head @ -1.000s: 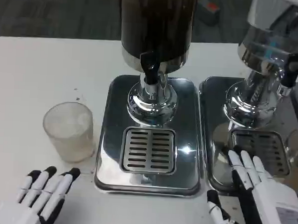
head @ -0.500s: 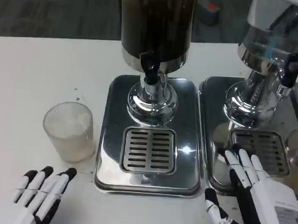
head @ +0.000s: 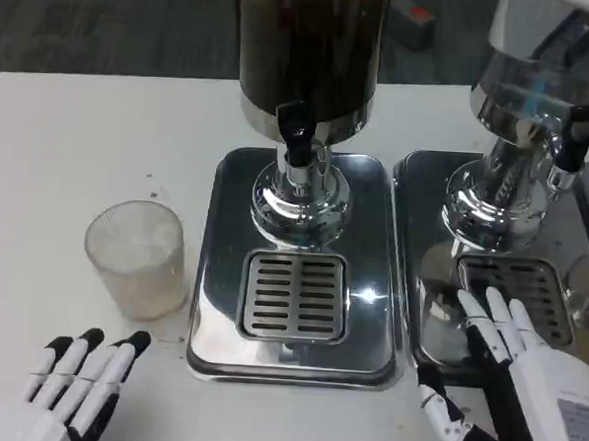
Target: Grasp the cup under the faucet to collect the drink, then remove the cup.
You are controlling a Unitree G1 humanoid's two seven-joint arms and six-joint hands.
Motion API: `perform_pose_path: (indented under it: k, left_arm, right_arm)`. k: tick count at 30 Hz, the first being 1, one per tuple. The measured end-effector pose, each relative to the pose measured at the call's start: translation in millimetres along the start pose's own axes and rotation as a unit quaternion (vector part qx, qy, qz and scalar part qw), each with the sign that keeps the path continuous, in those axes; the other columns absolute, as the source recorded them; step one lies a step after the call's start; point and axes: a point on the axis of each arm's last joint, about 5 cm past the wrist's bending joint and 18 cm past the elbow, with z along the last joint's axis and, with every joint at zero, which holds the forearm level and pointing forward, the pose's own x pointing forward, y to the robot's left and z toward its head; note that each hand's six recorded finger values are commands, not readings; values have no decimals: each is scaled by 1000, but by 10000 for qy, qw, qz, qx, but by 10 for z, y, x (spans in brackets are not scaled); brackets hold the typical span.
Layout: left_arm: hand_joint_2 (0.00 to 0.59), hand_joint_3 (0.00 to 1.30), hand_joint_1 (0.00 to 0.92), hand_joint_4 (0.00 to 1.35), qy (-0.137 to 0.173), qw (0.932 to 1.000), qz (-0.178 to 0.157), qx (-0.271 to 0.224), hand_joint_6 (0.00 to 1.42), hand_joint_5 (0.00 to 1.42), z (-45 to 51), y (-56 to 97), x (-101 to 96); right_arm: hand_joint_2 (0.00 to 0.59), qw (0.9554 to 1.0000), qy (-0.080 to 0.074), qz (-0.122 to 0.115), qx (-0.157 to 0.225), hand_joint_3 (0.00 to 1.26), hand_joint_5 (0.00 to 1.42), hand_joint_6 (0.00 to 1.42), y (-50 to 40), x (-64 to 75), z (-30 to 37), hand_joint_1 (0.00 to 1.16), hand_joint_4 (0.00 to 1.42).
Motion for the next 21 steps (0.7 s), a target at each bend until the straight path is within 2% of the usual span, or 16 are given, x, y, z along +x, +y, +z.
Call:
perform_pose_path:
  k: [9, 21]
  left_arm:
    - [66, 0, 0, 0, 60, 9998, 185, -3, 8, 0, 7, 46, 12]
    - [66, 0, 0, 0, 138, 9996, 233, -116, 10, 0, 35, 54, -10]
  right_arm:
    - [479, 10000, 0, -29, 22, 105, 0, 143, -18, 14, -15, 262, 0]
    - [479, 10000, -10, -12, 95, 105, 0, 159, -19, 25, -17, 261, 0]
